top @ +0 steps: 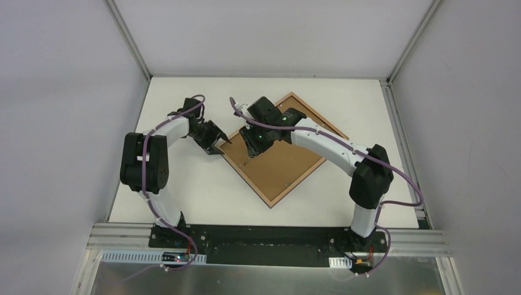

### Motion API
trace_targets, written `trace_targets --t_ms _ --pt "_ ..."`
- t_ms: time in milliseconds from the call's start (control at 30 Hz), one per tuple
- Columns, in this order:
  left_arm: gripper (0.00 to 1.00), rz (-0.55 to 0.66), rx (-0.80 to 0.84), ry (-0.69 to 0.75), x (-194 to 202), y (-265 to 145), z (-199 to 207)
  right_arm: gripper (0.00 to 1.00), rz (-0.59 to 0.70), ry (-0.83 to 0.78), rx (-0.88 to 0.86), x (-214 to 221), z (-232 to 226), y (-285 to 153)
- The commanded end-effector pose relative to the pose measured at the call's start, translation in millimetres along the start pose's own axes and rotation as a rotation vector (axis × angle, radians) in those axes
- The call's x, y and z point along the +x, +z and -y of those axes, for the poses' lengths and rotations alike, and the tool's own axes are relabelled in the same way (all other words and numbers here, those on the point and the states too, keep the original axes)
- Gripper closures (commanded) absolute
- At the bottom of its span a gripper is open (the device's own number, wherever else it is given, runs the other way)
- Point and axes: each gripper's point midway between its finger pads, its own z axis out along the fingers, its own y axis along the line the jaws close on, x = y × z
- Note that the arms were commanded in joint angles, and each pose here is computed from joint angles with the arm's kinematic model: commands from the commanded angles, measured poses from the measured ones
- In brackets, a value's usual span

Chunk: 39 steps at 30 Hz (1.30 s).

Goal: Take the photo out of the frame

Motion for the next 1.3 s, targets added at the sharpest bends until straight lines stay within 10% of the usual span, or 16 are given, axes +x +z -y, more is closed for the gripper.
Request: trace_targets --t_ms 0,367,1267 --pt "0.48 -0.002 -0.093 -0.062 3 -1 -13 1.00 0.058 -0.058 -0.028 -25 -11 -4" --pt "0.41 -0.028 -0.160 -0.054 15 1 -38 1.00 0.033 -0.070 -0.050 -31 -24 11" --pt "0.70 0.059 -0.351 0.038 -11 19 -81 1.00 -0.176 -0.165 0.089 35 -15 -1"
